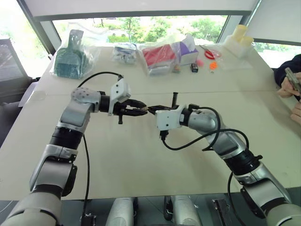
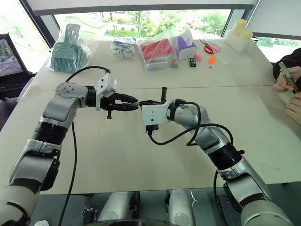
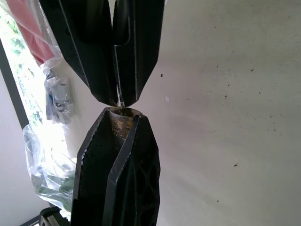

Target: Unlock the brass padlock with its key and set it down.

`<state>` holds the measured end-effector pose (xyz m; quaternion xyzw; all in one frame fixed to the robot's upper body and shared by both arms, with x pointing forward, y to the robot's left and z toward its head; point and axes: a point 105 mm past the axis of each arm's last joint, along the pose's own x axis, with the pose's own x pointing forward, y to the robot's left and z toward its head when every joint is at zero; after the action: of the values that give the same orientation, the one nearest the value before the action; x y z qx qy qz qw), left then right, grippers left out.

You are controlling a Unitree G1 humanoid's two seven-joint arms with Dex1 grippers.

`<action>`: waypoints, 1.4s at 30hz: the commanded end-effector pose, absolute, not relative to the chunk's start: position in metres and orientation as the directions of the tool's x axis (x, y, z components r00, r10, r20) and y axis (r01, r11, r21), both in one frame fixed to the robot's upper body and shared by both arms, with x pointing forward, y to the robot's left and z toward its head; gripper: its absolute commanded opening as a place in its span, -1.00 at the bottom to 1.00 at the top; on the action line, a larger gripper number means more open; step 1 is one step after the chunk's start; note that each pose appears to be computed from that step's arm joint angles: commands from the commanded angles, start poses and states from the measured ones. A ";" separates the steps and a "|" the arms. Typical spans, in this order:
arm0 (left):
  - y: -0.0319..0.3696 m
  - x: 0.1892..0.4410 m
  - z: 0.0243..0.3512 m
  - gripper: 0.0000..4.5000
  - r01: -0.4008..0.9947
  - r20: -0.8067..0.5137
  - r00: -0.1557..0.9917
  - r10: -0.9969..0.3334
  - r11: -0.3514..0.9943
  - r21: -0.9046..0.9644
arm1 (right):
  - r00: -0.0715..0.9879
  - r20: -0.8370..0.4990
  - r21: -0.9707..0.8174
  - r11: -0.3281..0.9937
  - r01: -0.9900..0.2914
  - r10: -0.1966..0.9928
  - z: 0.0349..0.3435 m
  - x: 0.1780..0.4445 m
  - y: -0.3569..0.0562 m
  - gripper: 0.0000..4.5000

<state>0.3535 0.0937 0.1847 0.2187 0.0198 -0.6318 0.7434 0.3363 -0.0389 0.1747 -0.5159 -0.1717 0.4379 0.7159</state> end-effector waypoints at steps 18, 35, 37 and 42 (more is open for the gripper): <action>0.091 0.352 0.203 -0.67 0.836 -0.251 0.208 -0.945 0.038 0.548 | 0.521 -0.236 -0.906 0.008 -0.422 0.820 0.203 0.337 -0.034 -0.99; 0.094 0.347 0.216 -0.67 0.917 -0.230 0.142 -0.963 0.041 0.396 | 0.426 -0.096 -0.995 -0.091 -0.032 0.900 0.204 0.330 -0.033 0.31; 0.094 0.347 0.216 -0.67 0.917 -0.232 0.144 -0.962 0.041 0.398 | 0.418 -0.086 -0.996 -0.086 -0.019 0.904 0.205 0.330 -0.032 0.31; 0.092 0.346 0.218 -0.67 0.917 -0.226 0.142 -0.964 0.042 0.397 | 0.402 -0.075 -0.997 -0.082 0.000 0.913 0.208 0.329 -0.028 -0.07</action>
<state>0.3479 0.0937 0.1966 0.2217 -0.0153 -0.6559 0.7214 0.3284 -0.0286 0.1888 -0.6133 -0.3434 0.4247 0.5706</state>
